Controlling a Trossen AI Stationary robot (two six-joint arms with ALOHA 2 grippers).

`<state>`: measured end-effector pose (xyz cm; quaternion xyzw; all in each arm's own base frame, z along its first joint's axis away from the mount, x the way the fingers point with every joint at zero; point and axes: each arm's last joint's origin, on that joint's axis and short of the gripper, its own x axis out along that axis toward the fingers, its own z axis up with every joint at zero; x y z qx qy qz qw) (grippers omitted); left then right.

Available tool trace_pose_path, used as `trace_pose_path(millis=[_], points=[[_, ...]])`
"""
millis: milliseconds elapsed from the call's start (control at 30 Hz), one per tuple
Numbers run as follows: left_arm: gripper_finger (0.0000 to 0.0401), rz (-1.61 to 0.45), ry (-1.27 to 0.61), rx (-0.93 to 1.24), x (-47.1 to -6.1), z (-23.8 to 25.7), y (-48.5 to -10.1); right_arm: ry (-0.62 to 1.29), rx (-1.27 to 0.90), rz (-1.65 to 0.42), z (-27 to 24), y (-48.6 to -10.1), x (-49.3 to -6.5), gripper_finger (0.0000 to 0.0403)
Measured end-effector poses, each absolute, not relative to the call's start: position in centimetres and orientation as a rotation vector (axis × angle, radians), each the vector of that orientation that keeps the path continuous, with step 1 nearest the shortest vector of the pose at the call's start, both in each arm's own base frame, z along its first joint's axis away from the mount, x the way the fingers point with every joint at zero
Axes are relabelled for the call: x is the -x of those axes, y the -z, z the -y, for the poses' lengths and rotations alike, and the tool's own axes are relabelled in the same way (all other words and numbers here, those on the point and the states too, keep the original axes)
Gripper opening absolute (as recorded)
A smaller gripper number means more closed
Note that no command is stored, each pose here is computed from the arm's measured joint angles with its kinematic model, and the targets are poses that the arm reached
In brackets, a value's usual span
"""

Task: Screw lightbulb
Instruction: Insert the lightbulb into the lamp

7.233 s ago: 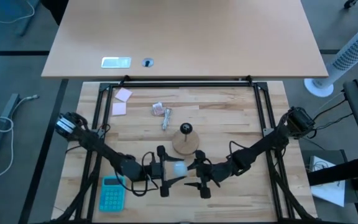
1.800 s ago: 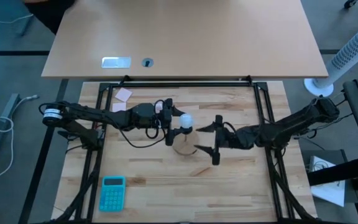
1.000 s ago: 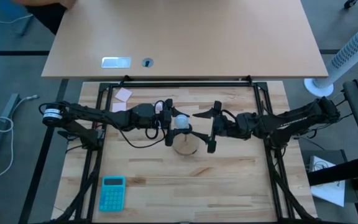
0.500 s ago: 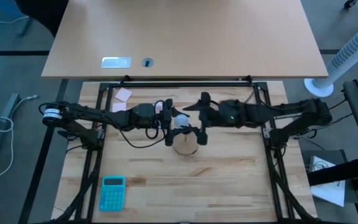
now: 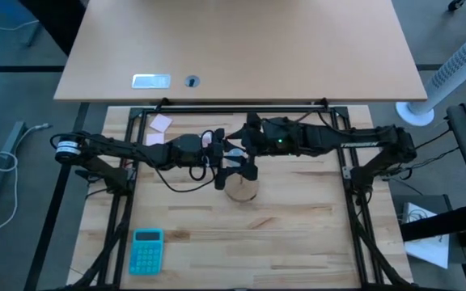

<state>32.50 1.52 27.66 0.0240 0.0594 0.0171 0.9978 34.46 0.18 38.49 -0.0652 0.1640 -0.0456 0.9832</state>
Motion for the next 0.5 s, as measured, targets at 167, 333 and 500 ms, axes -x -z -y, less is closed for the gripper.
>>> trace_pose_path(millis=[167,333,500], points=[[0.0253,-0.121,-0.034,-0.048,-32.5,-1.5,-27.6,0.091,0.133,-0.268,-0.3,-39.8,-33.6,0.0245],[0.0252,-0.121,-0.034,-0.048,-32.5,-1.5,-27.6,0.102,0.144,-0.253,0.1,-39.3,-34.3,0.0203],[0.0252,-0.123,-0.035,-0.048,-32.5,-1.5,-27.6,0.111,0.144,-0.274,0.5,-38.1,-35.5,0.0175]])
